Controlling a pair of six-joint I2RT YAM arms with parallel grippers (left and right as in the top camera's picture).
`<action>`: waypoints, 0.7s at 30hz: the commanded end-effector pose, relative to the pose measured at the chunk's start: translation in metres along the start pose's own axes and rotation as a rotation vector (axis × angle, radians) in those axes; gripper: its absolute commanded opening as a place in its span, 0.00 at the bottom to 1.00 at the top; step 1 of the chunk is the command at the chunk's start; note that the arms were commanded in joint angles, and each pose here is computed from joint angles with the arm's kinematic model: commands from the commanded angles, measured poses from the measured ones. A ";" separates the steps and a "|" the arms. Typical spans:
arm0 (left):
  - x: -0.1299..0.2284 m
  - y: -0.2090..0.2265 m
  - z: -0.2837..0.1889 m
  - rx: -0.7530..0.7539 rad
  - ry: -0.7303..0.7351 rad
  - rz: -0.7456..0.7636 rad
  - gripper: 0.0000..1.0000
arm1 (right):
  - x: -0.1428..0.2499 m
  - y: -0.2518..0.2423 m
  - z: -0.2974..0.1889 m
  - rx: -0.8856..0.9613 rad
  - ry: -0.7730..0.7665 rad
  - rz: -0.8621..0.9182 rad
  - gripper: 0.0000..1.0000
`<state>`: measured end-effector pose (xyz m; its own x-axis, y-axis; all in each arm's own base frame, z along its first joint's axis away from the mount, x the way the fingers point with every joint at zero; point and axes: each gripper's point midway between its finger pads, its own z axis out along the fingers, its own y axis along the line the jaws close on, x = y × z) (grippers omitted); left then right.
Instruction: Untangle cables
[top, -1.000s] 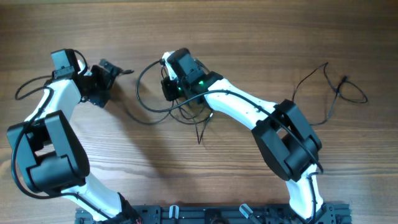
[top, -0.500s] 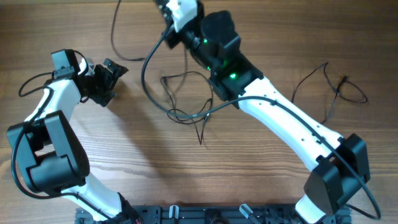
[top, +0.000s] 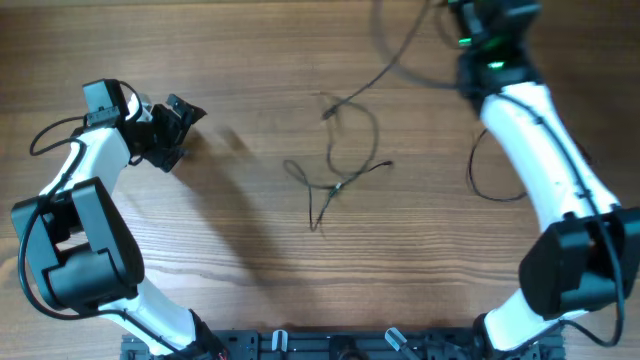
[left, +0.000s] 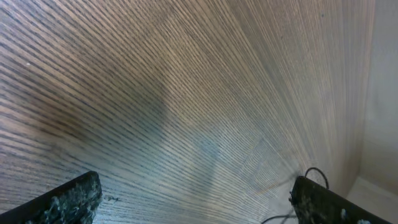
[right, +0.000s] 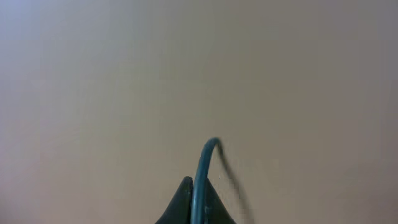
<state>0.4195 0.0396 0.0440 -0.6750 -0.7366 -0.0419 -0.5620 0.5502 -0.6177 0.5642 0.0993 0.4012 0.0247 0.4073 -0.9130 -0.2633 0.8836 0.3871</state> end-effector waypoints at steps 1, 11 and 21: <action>0.003 0.006 0.005 -0.017 0.010 0.015 1.00 | 0.027 -0.035 -0.006 -0.030 0.192 0.425 0.04; 0.003 0.006 0.005 -0.018 0.011 0.015 1.00 | 0.140 -0.133 -0.056 0.194 0.645 0.533 0.04; 0.004 0.007 0.005 -0.019 0.013 0.013 1.00 | 0.085 0.001 -0.051 -0.545 0.608 0.435 0.04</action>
<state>0.4186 0.0398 0.0434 -0.6743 -0.7374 -0.0397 -0.5656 0.5503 -0.6142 0.5527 0.0616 0.2647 -0.6168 0.5111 -0.5985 -0.2558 0.5890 0.7666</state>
